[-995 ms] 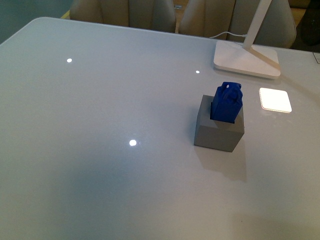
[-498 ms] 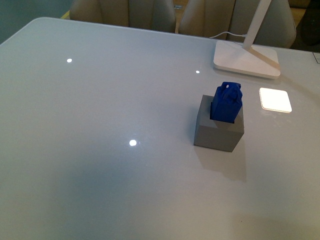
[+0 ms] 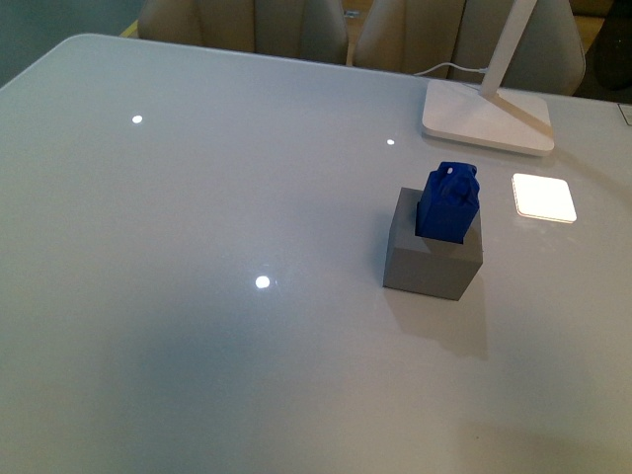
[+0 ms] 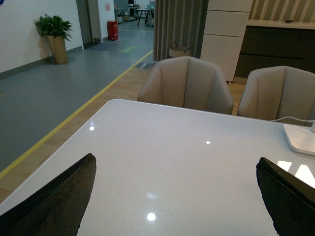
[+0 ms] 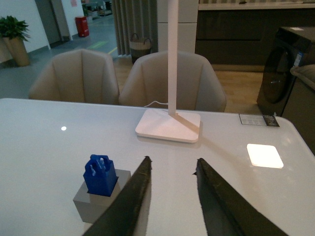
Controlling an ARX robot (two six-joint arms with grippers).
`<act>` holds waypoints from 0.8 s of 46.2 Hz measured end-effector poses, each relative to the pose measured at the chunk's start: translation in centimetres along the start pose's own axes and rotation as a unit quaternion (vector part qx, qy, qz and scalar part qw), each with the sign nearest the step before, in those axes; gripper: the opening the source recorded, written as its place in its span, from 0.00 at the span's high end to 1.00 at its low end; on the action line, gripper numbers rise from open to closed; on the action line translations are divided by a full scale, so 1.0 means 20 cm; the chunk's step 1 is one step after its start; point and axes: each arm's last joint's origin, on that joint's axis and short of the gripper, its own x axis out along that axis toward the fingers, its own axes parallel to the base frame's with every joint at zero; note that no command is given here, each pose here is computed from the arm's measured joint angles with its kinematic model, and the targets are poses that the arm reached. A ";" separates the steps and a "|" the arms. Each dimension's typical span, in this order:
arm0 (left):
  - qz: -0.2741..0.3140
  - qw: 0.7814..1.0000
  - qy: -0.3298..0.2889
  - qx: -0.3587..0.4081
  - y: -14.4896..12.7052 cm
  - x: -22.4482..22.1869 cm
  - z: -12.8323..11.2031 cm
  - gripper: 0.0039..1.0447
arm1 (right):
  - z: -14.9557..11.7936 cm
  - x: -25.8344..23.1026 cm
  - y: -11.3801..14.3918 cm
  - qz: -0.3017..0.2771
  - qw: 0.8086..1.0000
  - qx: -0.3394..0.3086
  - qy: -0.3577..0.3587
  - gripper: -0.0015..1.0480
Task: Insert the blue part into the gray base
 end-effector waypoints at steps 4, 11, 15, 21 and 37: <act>0.000 1.000 0.000 0.000 0.00 0.00 0.00 0.07 | 0.00 0.00 0.00 0.000 1.000 0.000 0.000 0.49; 0.000 1.000 0.000 0.000 0.00 0.00 0.00 0.07 | 0.00 0.00 0.00 0.000 1.000 0.000 0.000 0.19; 0.000 1.000 0.000 0.000 0.00 0.00 0.00 0.07 | 0.00 0.00 0.00 0.000 1.000 0.000 0.000 0.07; 0.000 1.000 0.000 0.000 0.00 0.00 0.00 0.07 | 0.00 0.00 0.00 0.000 1.000 0.000 0.000 0.09; 0.000 1.000 0.000 0.000 0.00 0.00 0.00 0.07 | 0.00 0.00 0.00 0.000 1.000 0.000 0.000 0.09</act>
